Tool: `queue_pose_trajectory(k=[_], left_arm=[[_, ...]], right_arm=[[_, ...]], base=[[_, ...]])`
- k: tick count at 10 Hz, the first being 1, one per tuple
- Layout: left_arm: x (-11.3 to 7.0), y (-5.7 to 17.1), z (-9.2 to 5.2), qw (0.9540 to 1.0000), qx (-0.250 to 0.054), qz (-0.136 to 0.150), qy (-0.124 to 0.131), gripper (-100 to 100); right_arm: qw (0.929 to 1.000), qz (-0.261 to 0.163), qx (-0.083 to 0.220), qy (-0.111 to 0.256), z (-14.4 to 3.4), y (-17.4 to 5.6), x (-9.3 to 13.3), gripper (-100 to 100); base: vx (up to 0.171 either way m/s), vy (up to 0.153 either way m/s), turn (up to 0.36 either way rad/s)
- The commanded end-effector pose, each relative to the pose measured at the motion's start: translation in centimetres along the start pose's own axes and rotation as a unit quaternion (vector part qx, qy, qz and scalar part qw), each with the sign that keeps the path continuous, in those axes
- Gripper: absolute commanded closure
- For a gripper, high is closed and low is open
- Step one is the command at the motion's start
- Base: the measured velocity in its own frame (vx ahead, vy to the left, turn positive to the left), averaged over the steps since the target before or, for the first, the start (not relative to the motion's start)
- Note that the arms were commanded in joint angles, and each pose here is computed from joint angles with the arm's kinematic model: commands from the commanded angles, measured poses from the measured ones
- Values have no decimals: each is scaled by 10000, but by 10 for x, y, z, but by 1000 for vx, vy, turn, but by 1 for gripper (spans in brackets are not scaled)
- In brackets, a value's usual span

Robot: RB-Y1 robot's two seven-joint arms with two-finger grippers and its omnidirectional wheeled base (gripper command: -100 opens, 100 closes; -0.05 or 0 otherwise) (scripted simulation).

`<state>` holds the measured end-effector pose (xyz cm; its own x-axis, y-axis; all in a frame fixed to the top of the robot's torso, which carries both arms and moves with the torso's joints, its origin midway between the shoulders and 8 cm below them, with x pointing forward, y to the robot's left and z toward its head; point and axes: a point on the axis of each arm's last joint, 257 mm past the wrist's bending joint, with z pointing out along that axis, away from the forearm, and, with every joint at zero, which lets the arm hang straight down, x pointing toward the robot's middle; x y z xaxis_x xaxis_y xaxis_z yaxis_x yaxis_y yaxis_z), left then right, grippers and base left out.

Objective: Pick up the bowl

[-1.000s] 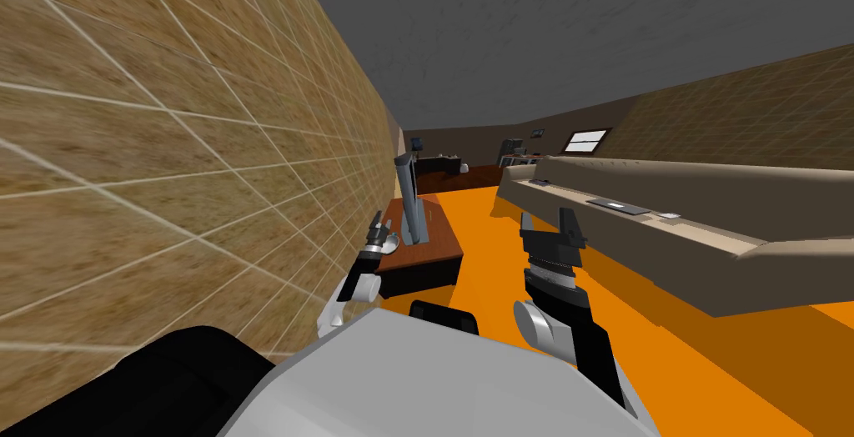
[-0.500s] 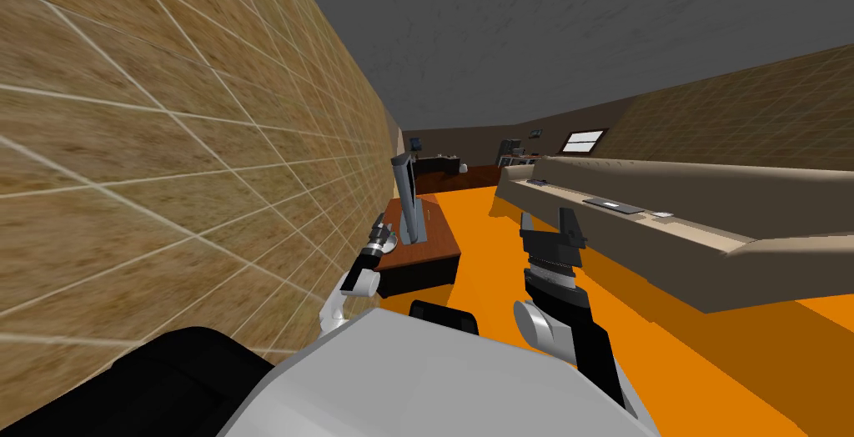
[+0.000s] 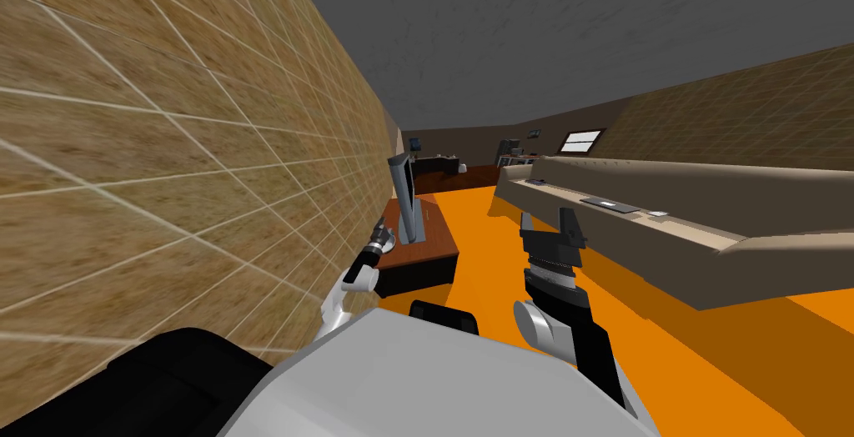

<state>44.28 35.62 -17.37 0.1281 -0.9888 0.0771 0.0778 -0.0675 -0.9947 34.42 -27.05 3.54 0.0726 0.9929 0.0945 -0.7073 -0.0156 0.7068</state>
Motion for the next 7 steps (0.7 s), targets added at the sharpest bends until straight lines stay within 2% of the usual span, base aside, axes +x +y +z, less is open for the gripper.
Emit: queue_pose_trajectory(k=[1,4,7], left_arm=[[-12,23,6,9993,-336,-82,-111,-100],[-24,49,9,9965,-785,-160,-251,-100],[-45,81,15,9899,-1294,-320,-480,-100]], right_arm=[[10000,0,0,0,0,0,0,0],[10000,0,0,0,0,0,0,0],[10000,0,0,0,0,0,0,0]], base=[[-6,-27,-17],[-1,-22,-7],[6,-21,-10]])
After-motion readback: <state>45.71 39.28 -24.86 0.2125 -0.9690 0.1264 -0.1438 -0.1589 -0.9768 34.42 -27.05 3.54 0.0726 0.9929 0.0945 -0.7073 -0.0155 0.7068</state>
